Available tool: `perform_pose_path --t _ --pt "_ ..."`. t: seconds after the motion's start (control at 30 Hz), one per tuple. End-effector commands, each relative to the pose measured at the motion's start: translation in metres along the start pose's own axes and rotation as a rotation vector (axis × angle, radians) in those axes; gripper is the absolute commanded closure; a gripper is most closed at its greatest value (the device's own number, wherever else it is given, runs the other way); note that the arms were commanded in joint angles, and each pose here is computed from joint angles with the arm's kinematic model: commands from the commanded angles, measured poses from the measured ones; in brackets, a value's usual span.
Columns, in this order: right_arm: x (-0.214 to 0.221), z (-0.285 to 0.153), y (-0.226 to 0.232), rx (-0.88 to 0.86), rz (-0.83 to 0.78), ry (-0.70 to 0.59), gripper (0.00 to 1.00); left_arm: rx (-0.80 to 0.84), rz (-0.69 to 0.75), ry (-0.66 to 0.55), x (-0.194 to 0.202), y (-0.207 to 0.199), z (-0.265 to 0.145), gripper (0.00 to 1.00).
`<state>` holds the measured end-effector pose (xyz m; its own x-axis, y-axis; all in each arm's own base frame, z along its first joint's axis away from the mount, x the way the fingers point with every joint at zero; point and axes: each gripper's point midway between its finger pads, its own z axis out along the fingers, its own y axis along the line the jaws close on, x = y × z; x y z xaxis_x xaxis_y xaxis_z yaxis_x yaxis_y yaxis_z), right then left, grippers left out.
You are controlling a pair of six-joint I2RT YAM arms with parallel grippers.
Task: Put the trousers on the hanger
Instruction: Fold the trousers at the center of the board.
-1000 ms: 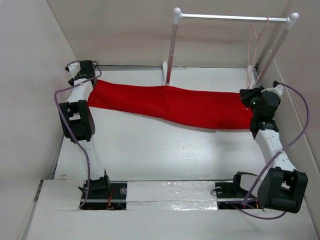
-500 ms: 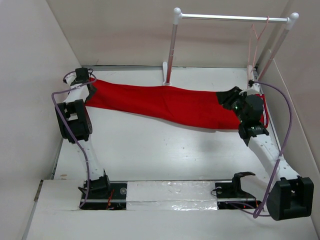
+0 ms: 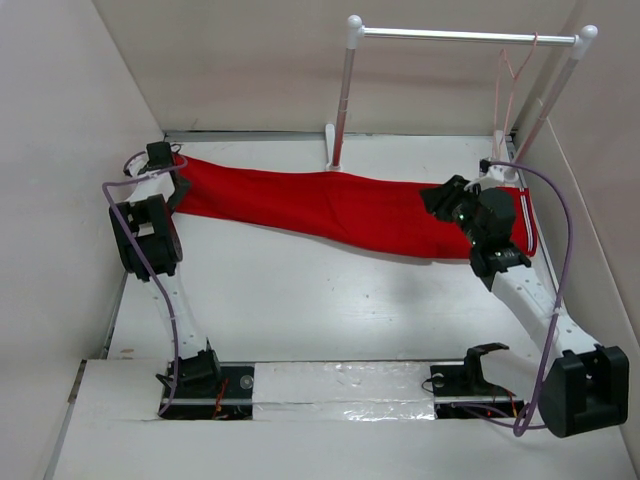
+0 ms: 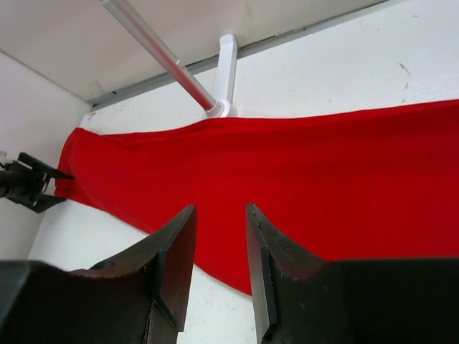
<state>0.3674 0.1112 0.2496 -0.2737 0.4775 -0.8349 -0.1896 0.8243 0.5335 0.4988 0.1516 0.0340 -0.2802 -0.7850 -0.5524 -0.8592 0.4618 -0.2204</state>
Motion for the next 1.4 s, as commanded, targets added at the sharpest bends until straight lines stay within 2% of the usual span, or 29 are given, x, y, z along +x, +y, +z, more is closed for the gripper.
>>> perform_pose_path --t 0.0,0.03,0.07,0.1,0.2,0.3,0.47,0.53,0.57,0.6,0.67,0.77,0.8,0.93,1.07,1.2,1.3,1.33,1.37 --pt "-0.025 -0.005 0.017 -0.032 -0.031 -0.064 0.60 0.000 -0.019 0.054 0.009 0.000 0.009 0.48" --pt "-0.026 -0.007 0.017 -0.030 -0.030 -0.071 0.60 0.008 -0.021 0.057 0.010 -0.001 0.009 0.52" --pt "-0.027 -0.009 0.017 -0.026 -0.028 -0.075 0.60 0.022 -0.025 0.050 0.010 -0.003 0.011 0.59" --pt "-0.028 -0.010 0.014 -0.012 -0.024 -0.084 0.61 0.025 -0.021 0.058 0.013 -0.002 0.012 0.70" --pt "-0.032 -0.017 0.009 0.014 -0.023 -0.100 0.61 0.027 -0.004 0.050 0.013 -0.001 0.014 0.91" --pt "-0.034 -0.025 -0.002 0.063 -0.015 -0.123 0.61 0.031 0.016 0.040 0.012 -0.001 0.014 1.00" --pt "-0.022 -0.028 -0.051 0.231 0.069 -0.145 0.60 0.046 0.039 -0.002 0.003 0.001 0.003 1.00" --pt "-0.001 -0.030 -0.096 0.386 0.156 -0.166 0.39 0.077 0.036 -0.038 -0.008 -0.002 -0.010 1.00" --pt "-0.010 -0.035 -0.126 0.472 0.203 -0.238 0.29 0.088 0.035 -0.047 -0.011 -0.003 -0.015 1.00" --pt "0.004 -0.038 -0.155 0.545 0.257 -0.226 0.17 0.114 0.028 -0.073 -0.018 -0.006 -0.026 1.00" --pt "0.003 -0.043 -0.185 0.597 0.332 -0.237 0.15 0.132 0.031 -0.097 -0.024 -0.007 -0.036 1.00" --pt "0.011 -0.058 -0.221 0.678 0.398 -0.219 0.15 0.139 0.031 -0.133 -0.034 -0.005 -0.052 1.00" --pt "0.009 -0.067 -0.233 0.728 0.408 -0.251 0.16 0.141 0.031 -0.145 -0.037 -0.004 -0.058 1.00" --pt "0.013 -0.094 -0.249 0.787 0.448 -0.325 0.18 0.163 0.025 -0.155 -0.040 -0.006 -0.067 1.00" --pt "0.020 -0.109 -0.264 0.840 0.487 -0.340 0.22 0.183 0.017 -0.153 -0.038 -0.006 -0.072 1.00" --pt "0.044 -0.103 -0.284 0.849 0.567 -0.253 0.27 0.139 0.020 -0.170 -0.037 0.008 -0.075 1.00" --pt "0.040 -0.100 -0.288 0.855 0.608 -0.259 0.29 0.087 0.035 -0.194 -0.031 0.019 -0.076 1.00" --pt "0.035 -0.096 -0.290 0.857 0.616 -0.263 0.31 0.068 0.032 -0.198 -0.031 0.024 -0.076 1.00" --pt "0.034 -0.095 -0.293 0.870 0.620 -0.261 0.42 0.041 0.032 -0.203 -0.030 0.030 -0.077 1.00"
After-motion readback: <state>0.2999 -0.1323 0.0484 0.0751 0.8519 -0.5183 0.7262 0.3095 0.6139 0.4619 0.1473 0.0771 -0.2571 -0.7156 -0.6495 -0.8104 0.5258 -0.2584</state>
